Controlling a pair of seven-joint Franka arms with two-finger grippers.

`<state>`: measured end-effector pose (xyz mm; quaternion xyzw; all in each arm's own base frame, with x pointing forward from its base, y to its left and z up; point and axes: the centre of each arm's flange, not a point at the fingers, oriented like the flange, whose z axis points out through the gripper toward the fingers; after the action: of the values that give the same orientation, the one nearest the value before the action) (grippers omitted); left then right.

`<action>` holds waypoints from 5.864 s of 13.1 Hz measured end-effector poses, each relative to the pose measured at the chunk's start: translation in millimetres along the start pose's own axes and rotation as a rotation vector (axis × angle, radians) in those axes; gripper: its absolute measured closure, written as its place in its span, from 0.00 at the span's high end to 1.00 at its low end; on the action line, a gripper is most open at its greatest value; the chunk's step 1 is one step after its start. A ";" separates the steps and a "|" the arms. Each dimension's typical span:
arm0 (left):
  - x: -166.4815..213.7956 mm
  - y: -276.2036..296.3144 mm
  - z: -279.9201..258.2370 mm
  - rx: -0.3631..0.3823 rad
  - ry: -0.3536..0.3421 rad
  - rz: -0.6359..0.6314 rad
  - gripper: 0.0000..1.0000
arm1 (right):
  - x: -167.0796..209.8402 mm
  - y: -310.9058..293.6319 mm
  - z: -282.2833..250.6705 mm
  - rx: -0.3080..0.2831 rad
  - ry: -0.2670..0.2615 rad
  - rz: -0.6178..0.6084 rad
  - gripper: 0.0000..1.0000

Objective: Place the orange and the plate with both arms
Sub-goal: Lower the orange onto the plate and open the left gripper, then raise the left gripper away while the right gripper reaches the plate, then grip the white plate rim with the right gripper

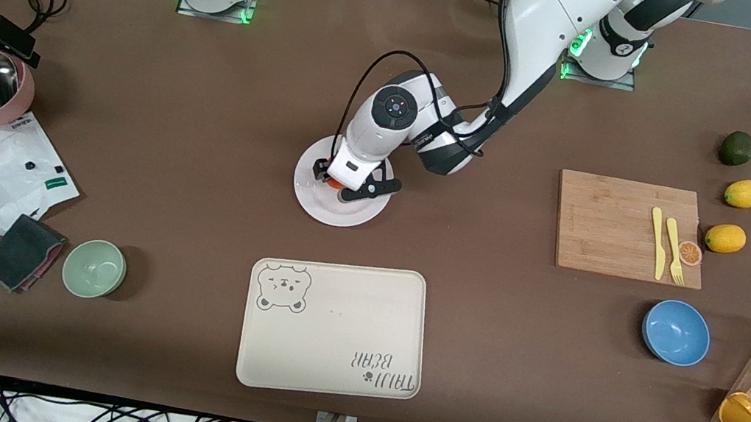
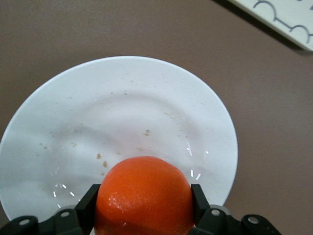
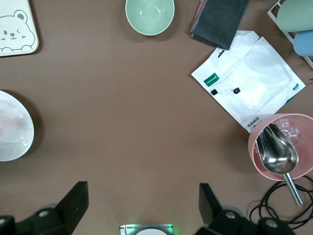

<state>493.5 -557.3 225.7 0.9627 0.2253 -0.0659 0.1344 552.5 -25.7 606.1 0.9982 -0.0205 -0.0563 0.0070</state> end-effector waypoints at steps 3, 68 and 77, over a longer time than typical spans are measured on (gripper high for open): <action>-6.5 -10.1 31.9 0.046 -0.021 0.005 0.78 | 0.0 0.0 0.0 0.000 0.000 0.000 1.00; 181.2 -307.8 -465.8 0.291 0.058 0.461 1.00 | -16.1 -251.7 463.4 0.900 0.065 -0.022 0.41; 181.2 -309.0 -465.7 0.293 0.053 0.459 1.00 | -13.0 -259.0 462.8 0.907 0.086 -0.068 0.04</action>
<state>546.1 -81.1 565.8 0.9992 -0.0073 -0.0405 -0.0009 497.8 228.1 143.5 0.9019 -0.0099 -0.0003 -0.4317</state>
